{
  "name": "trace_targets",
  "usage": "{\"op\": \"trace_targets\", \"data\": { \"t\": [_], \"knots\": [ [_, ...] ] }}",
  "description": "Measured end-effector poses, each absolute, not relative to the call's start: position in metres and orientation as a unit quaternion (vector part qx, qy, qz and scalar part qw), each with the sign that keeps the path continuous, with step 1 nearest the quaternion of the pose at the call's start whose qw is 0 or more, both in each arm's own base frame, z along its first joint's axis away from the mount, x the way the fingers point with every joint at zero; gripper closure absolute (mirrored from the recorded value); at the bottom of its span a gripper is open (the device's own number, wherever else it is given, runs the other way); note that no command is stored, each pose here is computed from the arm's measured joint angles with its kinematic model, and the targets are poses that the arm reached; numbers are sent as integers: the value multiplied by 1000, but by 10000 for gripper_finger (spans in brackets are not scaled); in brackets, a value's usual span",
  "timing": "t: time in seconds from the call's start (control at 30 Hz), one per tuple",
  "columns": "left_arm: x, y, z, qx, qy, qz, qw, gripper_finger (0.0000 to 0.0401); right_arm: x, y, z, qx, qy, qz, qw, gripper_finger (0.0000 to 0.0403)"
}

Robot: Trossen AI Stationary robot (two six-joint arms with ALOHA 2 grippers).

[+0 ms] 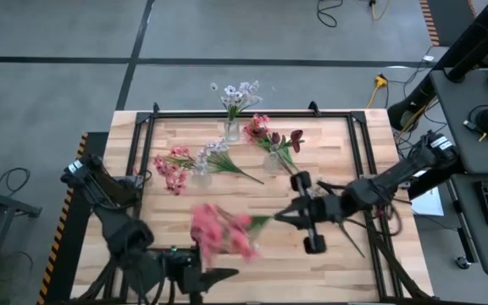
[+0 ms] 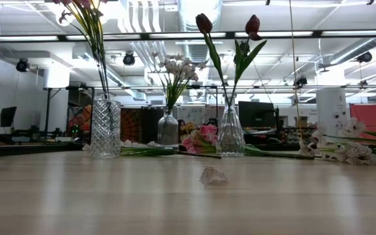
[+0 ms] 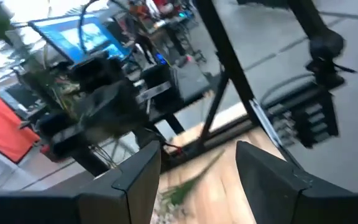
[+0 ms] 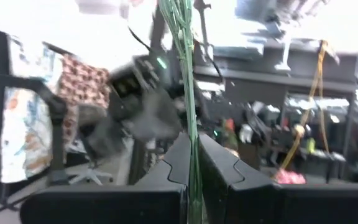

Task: Sort flowers into vase by color
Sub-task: Put the left pink flower into the bottom left transparent vase

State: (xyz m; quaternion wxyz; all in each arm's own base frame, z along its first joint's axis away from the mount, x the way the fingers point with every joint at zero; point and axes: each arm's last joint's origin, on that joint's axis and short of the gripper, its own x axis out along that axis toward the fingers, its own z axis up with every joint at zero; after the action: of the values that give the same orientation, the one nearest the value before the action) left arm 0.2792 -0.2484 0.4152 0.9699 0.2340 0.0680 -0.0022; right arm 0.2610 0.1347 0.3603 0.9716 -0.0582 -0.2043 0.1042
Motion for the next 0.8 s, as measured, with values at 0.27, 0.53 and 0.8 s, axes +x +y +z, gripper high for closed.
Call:
{"op": "trace_targets", "data": {
  "t": [0.27, 0.53, 0.8],
  "knots": [
    [313, -213, 390, 182, -19, 19, 983, 209, 251, 152, 355, -91, -191, 135, 968, 390],
    [324, -200, 385, 171, -86, -21, 981, 209, 257, 156, 346, -100, -168, 139, 971, 390],
    [330, -189, 387, 174, -104, -24, 979, 209, 259, 156, 343, -107, -157, 140, 972, 390]
  ]
}}
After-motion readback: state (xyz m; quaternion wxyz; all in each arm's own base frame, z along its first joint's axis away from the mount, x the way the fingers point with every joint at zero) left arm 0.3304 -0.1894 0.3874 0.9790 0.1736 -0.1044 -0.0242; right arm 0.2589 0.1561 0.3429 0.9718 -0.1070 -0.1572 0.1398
